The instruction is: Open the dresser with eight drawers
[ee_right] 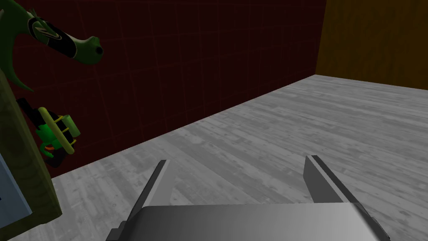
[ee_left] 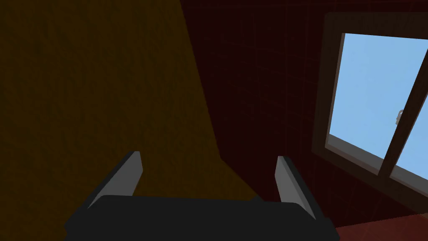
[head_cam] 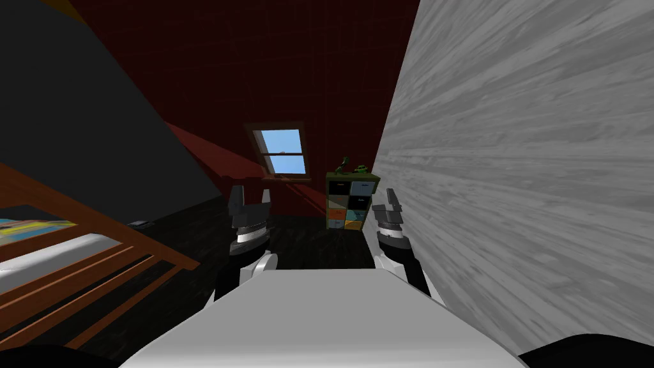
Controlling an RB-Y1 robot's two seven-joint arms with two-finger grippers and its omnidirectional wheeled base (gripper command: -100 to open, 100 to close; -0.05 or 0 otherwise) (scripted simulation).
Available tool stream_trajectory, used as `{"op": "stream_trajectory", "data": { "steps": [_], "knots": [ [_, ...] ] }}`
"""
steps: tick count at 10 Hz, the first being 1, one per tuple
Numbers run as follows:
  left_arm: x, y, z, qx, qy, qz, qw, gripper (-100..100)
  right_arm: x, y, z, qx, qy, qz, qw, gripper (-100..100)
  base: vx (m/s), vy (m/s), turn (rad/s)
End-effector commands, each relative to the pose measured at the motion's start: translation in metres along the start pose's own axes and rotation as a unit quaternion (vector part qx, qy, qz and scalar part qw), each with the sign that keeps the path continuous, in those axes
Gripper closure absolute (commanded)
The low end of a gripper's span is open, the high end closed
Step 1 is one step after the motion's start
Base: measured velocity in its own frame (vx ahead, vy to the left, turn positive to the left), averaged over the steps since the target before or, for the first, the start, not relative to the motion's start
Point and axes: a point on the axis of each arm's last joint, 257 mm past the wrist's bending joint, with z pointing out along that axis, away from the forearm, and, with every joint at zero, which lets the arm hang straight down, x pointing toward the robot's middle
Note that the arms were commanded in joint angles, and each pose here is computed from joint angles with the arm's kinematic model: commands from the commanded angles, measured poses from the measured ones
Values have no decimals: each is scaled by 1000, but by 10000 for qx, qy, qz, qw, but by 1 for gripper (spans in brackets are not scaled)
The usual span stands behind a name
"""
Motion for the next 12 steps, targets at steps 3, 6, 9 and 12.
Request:
{"op": "stream_trajectory", "data": {
  "steps": [3,6,9,12],
  "knots": [
    [0,0,0,1,0,0,10000,0,0,0,0,-1,0,0,10000,0,0,0,0],
    [0,0,0,2,0,0,10000,0,0,0,0,-2,0,0,10000,0,0,0,0],
    [0,0,0,2,0,0,10000,0,0,0,0,-2,0,0,10000,0,0,0,0],
    [0,0,0,-1,0,0,10000,0,10,-6,-2,78,430,-500,9978,-100,36,16,-10]
  ]
}}
